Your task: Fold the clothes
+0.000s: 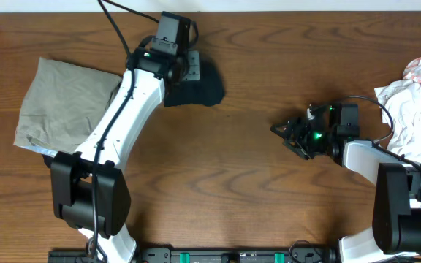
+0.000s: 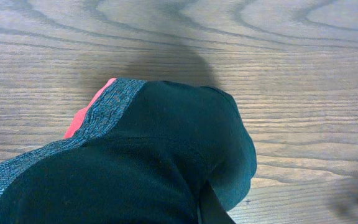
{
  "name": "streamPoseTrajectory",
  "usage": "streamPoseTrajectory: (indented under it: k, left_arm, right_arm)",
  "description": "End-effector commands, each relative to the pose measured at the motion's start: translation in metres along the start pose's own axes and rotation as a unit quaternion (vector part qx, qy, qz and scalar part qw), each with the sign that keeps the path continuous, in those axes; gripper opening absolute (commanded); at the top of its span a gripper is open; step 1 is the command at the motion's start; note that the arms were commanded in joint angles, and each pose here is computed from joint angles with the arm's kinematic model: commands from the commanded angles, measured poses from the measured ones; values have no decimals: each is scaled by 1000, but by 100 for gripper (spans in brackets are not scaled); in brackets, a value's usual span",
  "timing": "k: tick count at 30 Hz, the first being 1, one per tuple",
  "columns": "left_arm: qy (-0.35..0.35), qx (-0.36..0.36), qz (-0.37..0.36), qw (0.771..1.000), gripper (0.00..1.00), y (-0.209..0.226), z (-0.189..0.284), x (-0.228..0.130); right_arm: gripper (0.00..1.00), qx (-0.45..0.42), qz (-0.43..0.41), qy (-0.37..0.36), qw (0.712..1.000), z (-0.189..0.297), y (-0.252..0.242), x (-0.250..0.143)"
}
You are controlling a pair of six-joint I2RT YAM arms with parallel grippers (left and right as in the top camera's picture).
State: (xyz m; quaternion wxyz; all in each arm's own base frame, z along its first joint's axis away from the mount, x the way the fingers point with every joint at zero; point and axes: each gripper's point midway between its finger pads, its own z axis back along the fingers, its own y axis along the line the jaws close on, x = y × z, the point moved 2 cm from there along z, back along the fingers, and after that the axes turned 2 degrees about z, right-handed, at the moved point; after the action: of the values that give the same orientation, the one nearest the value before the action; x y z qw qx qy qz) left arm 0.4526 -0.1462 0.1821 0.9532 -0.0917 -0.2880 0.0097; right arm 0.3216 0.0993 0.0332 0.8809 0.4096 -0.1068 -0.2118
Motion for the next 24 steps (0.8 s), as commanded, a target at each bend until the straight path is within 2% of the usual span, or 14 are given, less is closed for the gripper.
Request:
streamPoseTrajectory:
  k: [1,9,16,24]
  left_arm:
    - [-20,8,-1,1000,6,8,12,11]
    - [-17,18,-4,1000,6,17,30,10]
    - [-3,174,-2,985,6,75,73,-6]
    - [16,210,37,977,6,118,101,-14]
  right_arm:
    - [75,-15,1,-2,1000,-1,-6,-1]
    - [75,-15,1,-1,1000,-1,-6,-1]
    - [75,-17,-2,2,1000,-1,-7,-3]
    - [75,-19,-5,4,1000,-1,-8,-4]
